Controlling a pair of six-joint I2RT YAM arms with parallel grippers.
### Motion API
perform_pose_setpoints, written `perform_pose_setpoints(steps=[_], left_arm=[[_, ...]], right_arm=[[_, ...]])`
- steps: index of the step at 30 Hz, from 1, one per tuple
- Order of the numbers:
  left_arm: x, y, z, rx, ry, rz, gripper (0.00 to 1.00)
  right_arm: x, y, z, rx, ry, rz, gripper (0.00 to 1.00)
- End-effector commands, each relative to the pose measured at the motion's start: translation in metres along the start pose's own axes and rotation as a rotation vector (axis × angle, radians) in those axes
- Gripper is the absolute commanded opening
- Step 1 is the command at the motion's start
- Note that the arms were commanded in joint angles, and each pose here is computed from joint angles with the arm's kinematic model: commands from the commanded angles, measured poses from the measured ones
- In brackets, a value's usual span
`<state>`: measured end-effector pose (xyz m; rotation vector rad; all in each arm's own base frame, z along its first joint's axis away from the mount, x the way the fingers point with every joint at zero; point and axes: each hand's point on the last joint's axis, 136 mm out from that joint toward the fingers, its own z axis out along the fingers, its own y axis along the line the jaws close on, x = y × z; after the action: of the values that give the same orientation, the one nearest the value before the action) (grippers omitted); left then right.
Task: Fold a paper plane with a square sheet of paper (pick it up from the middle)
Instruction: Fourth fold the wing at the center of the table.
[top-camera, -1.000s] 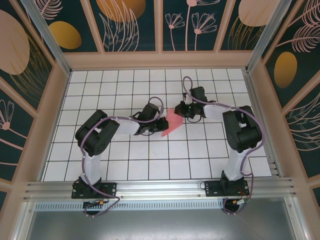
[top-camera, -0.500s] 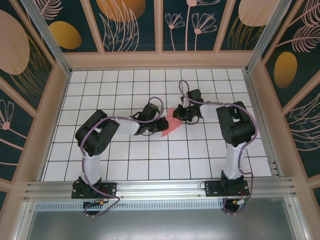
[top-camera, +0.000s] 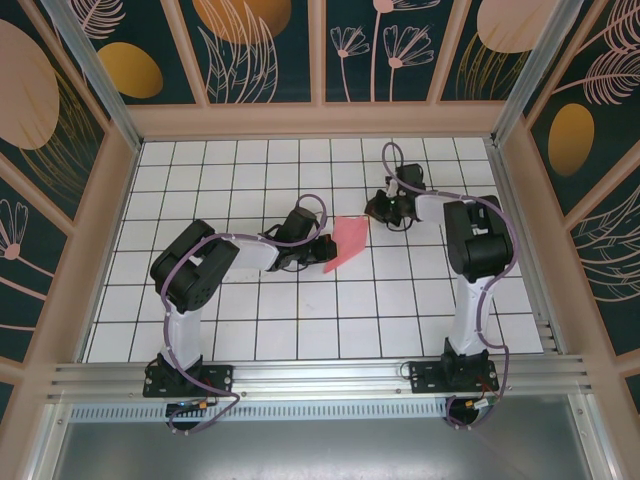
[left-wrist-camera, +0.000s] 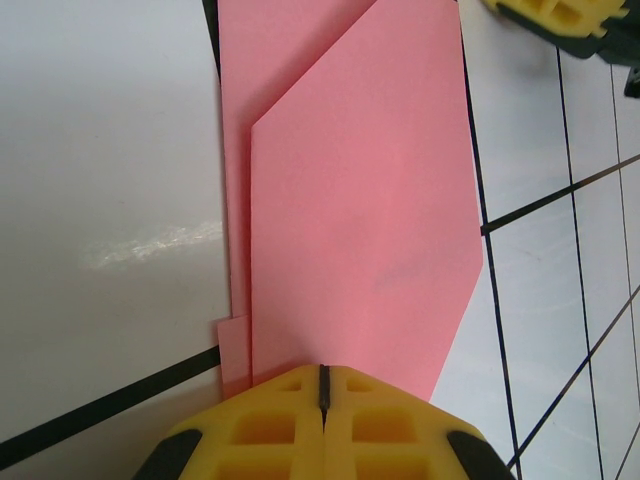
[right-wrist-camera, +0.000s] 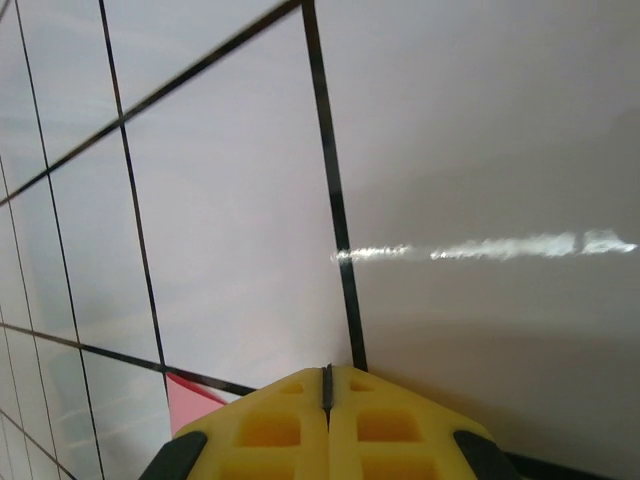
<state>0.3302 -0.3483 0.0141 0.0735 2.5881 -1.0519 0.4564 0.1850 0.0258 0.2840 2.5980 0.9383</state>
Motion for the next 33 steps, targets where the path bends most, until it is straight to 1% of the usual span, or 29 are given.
perform_pose_setpoints(steps=[1,4,7,12,15,18,21,24,27,29,31,33], left_arm=[[0.058,0.062,0.003,-0.203,0.173,-0.075,0.0],[0.055,0.061,0.004,-0.2,0.166,-0.074,0.0],[0.053,0.06,0.004,-0.199,0.16,-0.073,0.0],[0.049,0.056,0.003,-0.19,0.147,-0.068,0.0],[0.047,0.053,0.002,-0.179,0.141,-0.061,0.0],[0.042,0.046,0.0,-0.161,0.131,-0.048,0.0],[0.034,0.035,-0.004,-0.135,0.111,-0.027,0.0],[0.014,0.02,-0.018,-0.125,0.041,0.004,0.0],[-0.012,0.013,-0.037,-0.142,-0.061,0.006,0.01],[-0.023,0.012,-0.046,-0.141,-0.11,0.001,0.02],[-0.026,0.007,-0.05,-0.123,-0.128,0.007,0.02],[-0.023,-0.002,-0.049,-0.072,-0.114,0.01,0.03]], right_arm=[[-0.009,0.02,-0.019,-0.032,-0.039,-0.047,0.04],[0.004,0.037,-0.035,-0.069,-0.041,-0.081,0.04],[0.032,0.046,-0.037,-0.101,0.004,-0.086,0.05],[0.086,0.056,-0.019,-0.133,0.115,-0.078,0.05],[0.104,0.06,-0.006,-0.135,0.159,-0.082,0.05],[0.112,0.056,0.004,-0.122,0.184,-0.071,0.04],[0.114,0.043,0.009,-0.068,0.185,-0.056,0.04],[0.116,0.026,0.012,-0.002,0.19,-0.041,0.04],[0.12,0.011,0.014,0.05,0.2,-0.026,0.04],[0.123,0.006,0.016,0.069,0.208,-0.019,0.04],[0.124,0.003,0.016,0.076,0.211,-0.013,0.04],[0.126,0.001,0.017,0.084,0.215,-0.008,0.03]])
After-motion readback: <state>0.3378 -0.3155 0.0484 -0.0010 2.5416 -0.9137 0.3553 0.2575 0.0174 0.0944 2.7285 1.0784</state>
